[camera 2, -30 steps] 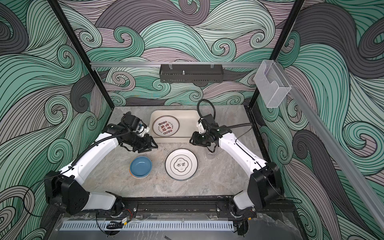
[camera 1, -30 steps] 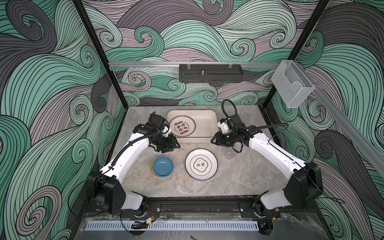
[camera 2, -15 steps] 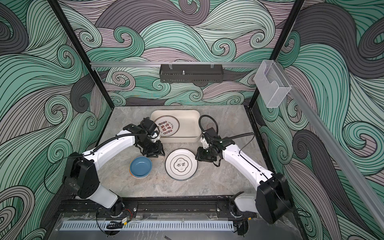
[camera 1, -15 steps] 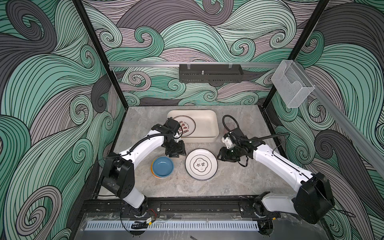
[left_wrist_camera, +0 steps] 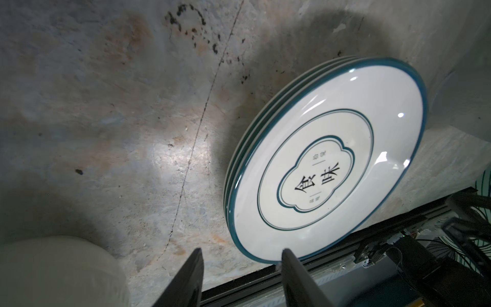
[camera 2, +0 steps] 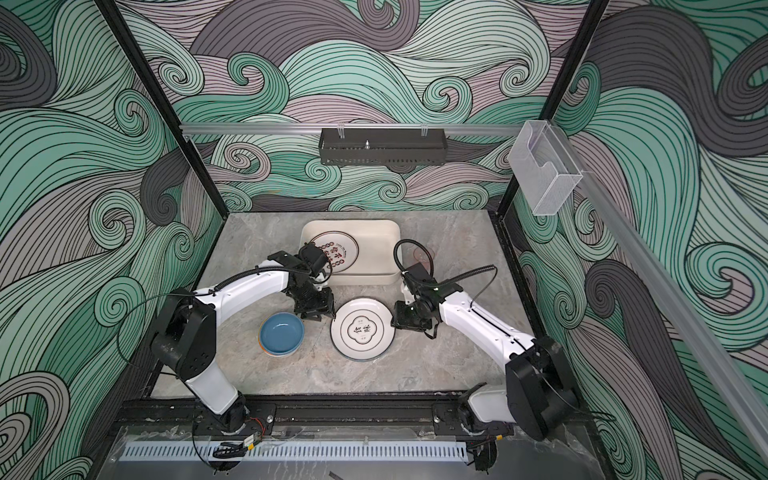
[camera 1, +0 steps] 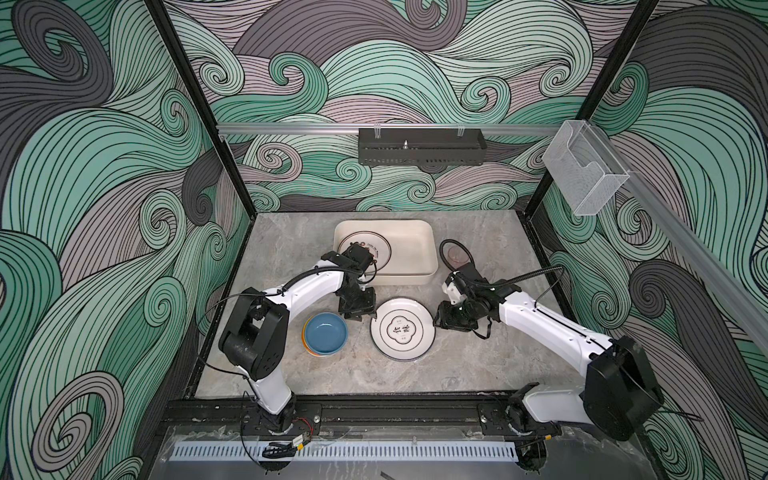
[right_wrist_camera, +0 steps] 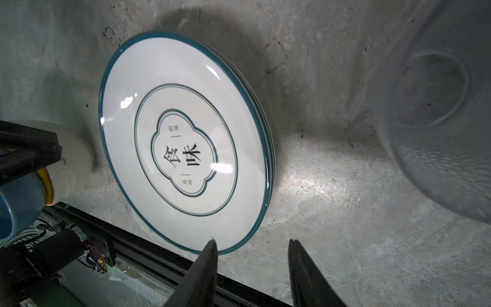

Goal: Place the mixed dishes into the plastic bin
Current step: 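Close both grippers on the rim of the green-rimmed top plate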

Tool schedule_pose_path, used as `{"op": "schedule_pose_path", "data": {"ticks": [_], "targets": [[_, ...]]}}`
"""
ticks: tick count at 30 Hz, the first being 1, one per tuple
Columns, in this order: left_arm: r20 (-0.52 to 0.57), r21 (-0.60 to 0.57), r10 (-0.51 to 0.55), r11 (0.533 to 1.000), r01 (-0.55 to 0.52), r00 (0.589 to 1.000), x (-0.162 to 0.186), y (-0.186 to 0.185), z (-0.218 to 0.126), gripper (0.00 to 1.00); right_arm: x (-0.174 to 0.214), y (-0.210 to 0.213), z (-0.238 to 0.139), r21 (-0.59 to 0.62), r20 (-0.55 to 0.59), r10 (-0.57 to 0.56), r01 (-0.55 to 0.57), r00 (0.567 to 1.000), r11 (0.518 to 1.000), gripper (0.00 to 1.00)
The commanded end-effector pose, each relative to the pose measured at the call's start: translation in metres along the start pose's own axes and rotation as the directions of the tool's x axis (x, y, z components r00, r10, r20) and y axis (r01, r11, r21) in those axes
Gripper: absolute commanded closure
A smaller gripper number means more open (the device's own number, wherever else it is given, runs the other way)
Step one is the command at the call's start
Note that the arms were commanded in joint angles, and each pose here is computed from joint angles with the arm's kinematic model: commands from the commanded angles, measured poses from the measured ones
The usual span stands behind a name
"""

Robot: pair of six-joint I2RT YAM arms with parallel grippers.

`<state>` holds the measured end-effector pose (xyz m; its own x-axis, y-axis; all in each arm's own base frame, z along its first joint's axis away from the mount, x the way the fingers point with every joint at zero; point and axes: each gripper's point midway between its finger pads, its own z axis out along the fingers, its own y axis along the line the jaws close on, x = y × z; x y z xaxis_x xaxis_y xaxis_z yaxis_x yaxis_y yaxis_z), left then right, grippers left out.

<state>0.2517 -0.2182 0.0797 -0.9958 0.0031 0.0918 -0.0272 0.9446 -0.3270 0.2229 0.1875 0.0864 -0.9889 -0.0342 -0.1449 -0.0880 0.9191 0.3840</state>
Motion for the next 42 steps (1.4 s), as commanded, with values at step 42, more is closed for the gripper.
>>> {"op": "schedule_pose_path", "data": {"ticks": [42], "targets": [[-0.061, -0.007, 0.016, 1.0, -0.017, 0.998, -0.007, -0.016, 0.032, 0.75, 0.005, -0.014, 0.031, 0.036, -0.025, 0.045, -0.044, 0.999, 0.998, 0.57]]}}
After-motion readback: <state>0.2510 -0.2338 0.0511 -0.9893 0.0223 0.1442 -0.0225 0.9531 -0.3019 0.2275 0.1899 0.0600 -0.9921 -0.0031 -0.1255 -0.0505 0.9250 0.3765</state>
